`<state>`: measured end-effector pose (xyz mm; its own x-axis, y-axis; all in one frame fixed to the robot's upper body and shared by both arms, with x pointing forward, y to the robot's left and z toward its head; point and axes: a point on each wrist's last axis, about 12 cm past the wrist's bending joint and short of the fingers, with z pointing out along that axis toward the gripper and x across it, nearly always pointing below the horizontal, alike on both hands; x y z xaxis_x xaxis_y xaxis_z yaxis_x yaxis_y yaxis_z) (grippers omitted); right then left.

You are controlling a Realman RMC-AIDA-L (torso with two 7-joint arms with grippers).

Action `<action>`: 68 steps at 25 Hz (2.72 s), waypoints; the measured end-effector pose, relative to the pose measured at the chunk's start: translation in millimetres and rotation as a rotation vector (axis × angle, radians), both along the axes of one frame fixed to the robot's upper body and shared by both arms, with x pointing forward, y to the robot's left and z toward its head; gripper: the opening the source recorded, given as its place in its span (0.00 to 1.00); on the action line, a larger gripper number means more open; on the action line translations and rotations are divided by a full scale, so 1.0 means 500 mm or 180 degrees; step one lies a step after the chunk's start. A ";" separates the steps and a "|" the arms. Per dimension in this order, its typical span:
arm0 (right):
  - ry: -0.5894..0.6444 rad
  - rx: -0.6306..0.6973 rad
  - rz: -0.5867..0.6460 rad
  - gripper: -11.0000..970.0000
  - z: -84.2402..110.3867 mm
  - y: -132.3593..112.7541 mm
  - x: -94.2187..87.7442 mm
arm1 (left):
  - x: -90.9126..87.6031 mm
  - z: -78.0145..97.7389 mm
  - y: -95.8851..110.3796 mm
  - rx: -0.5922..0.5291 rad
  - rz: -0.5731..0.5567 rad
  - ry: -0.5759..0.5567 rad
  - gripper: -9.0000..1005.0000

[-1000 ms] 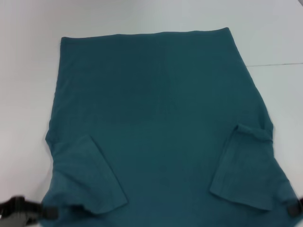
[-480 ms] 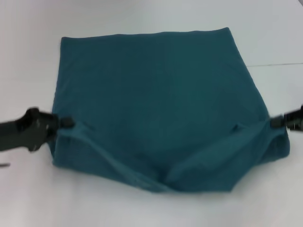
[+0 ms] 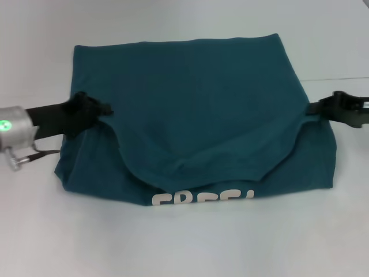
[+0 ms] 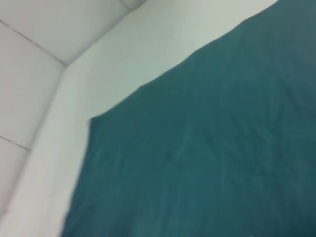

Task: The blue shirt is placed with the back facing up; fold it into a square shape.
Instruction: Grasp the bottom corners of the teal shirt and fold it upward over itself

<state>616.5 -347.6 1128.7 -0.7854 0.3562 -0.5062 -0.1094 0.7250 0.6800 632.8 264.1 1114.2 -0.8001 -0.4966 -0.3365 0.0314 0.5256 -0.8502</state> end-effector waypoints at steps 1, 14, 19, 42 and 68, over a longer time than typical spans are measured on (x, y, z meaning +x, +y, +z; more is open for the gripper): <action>-0.0006 -0.0110 -0.0044 0.06 -0.009 0.009 0.012 | 0.006 -0.006 -0.011 0.0104 0.0021 0.0000 0.02; -0.0253 -0.0571 -0.0253 0.06 0.020 0.047 0.096 | 0.043 0.007 -0.032 0.0424 0.0144 -0.0105 0.02; -0.0431 -0.0577 -0.0305 0.06 0.062 0.058 0.126 | 0.067 0.032 -0.043 0.0481 0.0177 -0.0225 0.02; -0.0623 -0.1189 -0.0548 0.06 0.049 0.092 0.173 | 0.100 0.026 -0.081 0.0917 0.0372 -0.0308 0.04; -0.0464 -0.1609 -0.0587 0.27 0.053 0.065 0.185 | 0.093 0.012 -0.076 0.0884 0.0588 -0.0294 0.37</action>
<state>708.7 -315.1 1155.2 -0.6420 0.1658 -0.7486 -0.0167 0.9731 0.2299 679.5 225.9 1120.2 -0.6651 -0.5094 -0.5460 -0.0157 0.7405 -0.6718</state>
